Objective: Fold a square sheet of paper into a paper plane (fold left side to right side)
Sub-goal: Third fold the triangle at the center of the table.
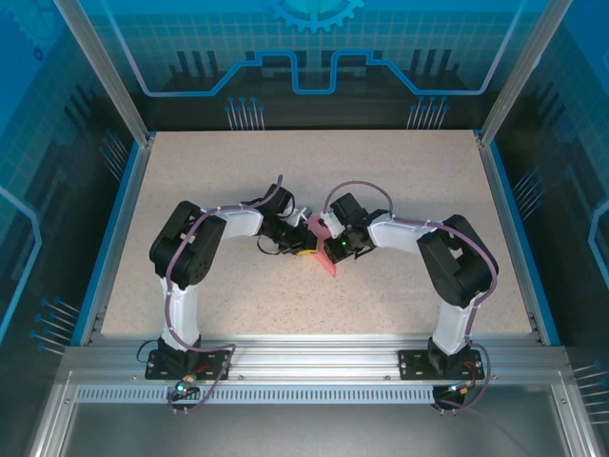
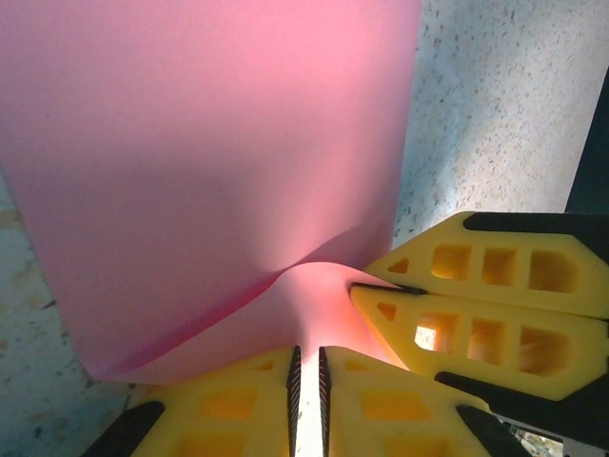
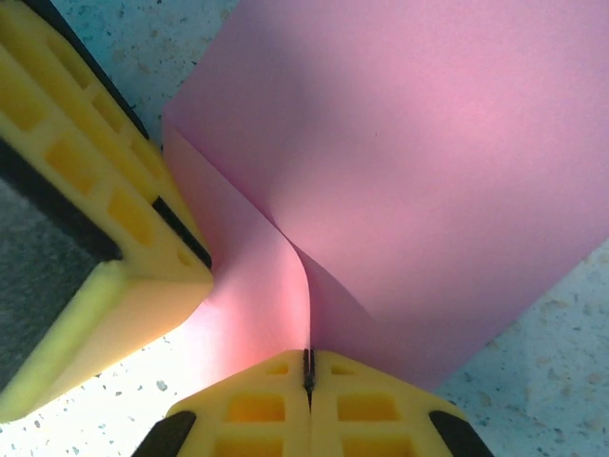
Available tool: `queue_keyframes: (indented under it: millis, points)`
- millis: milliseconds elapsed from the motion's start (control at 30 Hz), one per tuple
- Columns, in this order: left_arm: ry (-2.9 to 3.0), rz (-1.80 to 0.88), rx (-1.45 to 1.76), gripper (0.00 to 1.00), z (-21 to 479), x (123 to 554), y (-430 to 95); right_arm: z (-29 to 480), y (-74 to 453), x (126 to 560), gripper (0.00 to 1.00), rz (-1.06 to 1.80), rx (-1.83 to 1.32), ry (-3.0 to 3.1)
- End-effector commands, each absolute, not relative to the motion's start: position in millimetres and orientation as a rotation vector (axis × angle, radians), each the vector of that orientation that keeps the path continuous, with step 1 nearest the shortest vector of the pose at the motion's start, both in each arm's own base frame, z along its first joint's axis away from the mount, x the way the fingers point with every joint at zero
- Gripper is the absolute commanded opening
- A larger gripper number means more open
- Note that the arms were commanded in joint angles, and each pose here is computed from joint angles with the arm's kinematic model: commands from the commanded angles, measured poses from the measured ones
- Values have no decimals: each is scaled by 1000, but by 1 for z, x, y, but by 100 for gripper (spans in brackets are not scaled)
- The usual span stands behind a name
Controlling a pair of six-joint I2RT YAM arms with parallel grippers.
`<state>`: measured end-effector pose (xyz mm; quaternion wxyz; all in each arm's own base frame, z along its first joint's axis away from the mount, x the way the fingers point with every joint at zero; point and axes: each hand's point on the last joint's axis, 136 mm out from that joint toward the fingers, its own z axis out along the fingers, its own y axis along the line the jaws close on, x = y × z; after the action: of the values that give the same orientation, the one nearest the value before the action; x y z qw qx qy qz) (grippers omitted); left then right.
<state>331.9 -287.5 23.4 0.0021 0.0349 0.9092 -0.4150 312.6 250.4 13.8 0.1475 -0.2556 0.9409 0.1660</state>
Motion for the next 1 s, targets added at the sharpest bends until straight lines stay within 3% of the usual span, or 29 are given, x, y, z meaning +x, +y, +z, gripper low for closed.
queue_keyframes:
  millis: [0,367,567,700,800,967]
  points:
    - [2903,-1245,81,16,6,325,-282,-14,236,287,5,442,-773,2848]
    - [2981,-1134,34,11,-13,318,-269,14,246,305,10,522,-692,2786]
    - [3006,-1110,-1,10,-21,315,-265,51,246,325,27,506,-609,2729]
    - [3009,-1108,-6,9,-22,314,-265,68,236,324,32,455,-552,2736]
    - [3013,-1104,-8,9,-22,314,-265,78,235,311,32,507,-511,2759]
    - [3013,-1102,-11,9,-21,315,-265,83,251,275,20,754,-399,2832]
